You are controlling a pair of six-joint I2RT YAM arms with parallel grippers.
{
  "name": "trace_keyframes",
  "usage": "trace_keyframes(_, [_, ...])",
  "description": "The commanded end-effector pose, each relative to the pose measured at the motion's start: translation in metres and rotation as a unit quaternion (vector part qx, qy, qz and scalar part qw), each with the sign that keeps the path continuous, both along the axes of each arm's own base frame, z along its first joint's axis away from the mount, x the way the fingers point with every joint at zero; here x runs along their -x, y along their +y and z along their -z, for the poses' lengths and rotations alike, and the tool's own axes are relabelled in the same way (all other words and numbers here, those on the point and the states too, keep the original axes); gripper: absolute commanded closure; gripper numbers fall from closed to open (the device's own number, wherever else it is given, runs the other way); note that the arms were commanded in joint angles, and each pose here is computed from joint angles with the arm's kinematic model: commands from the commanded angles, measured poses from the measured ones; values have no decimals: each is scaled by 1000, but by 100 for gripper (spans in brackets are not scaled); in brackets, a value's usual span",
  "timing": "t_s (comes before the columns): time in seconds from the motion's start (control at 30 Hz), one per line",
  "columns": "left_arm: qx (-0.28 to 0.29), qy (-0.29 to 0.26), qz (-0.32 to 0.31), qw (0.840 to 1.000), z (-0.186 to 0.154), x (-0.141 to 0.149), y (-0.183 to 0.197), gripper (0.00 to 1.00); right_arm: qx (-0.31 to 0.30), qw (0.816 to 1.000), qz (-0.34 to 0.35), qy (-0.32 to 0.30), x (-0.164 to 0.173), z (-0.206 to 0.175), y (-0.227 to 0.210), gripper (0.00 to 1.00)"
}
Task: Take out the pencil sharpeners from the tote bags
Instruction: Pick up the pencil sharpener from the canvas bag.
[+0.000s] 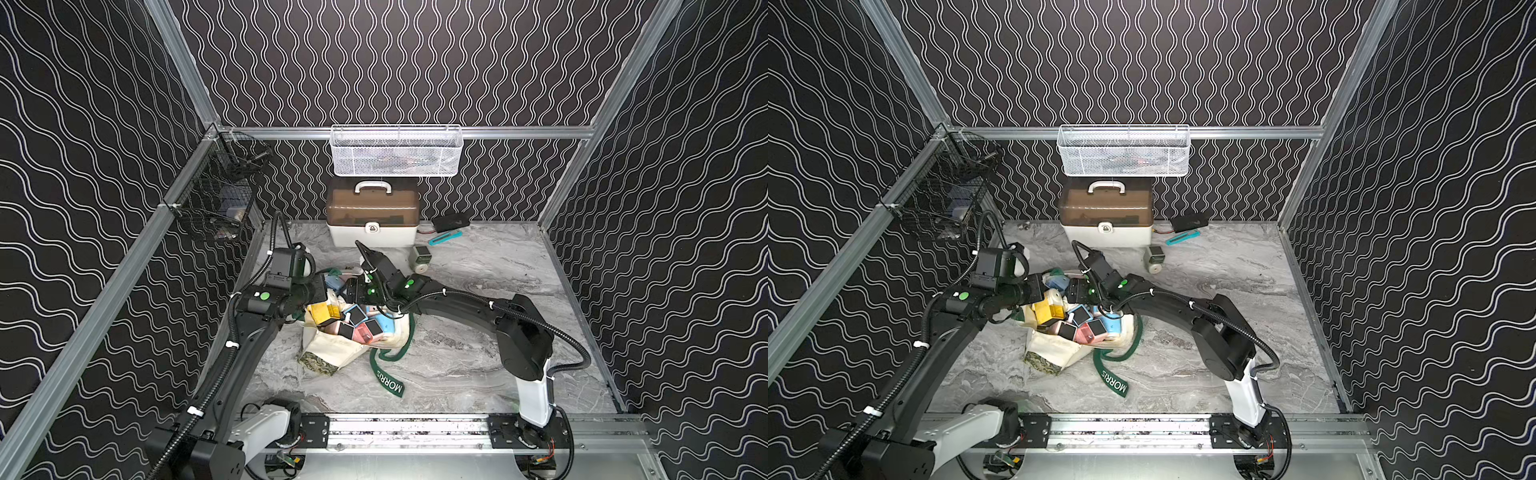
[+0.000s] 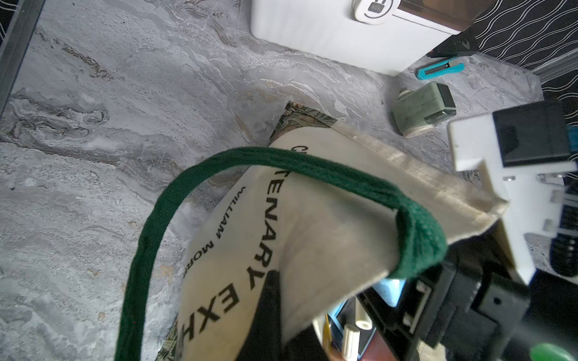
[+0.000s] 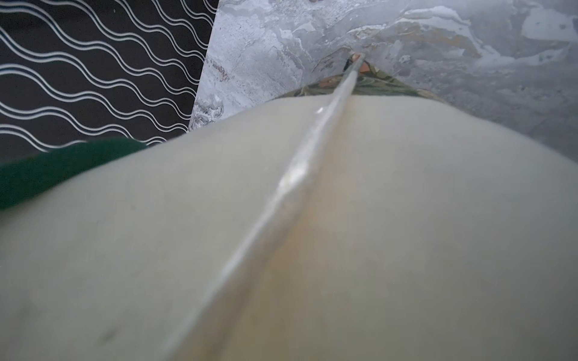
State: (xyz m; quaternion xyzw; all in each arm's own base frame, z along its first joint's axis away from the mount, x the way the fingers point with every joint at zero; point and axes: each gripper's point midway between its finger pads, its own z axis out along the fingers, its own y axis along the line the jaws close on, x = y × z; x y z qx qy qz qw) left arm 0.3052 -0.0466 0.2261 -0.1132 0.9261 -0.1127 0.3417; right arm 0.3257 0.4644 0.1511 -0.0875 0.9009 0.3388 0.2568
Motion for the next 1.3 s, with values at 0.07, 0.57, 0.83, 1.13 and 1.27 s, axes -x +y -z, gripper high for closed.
trace_keyframes(0.07, [-1, 13, 11, 1000, 4, 7, -1, 100, 21, 997, -57, -55, 9, -4, -9, 29])
trace_keyframes(0.57, [-2, 13, 10, 1000, 3, 7, -1, 100, 20, 986, -116, -114, 28, -26, -22, 49])
trace_keyframes(0.83, [-1, 13, 10, 1000, 3, 7, -1, 100, 17, 983, -114, -140, 36, -48, -38, 50])
trace_keyframes(1.13, [-2, 14, 9, 1000, 4, 7, -1, 100, 8, 982, -123, -144, 48, -67, -49, 51])
trace_keyframes(1.27, [-2, 13, 8, 1000, 3, 7, -1, 100, 5, 981, -128, -145, 54, -78, -55, 51])
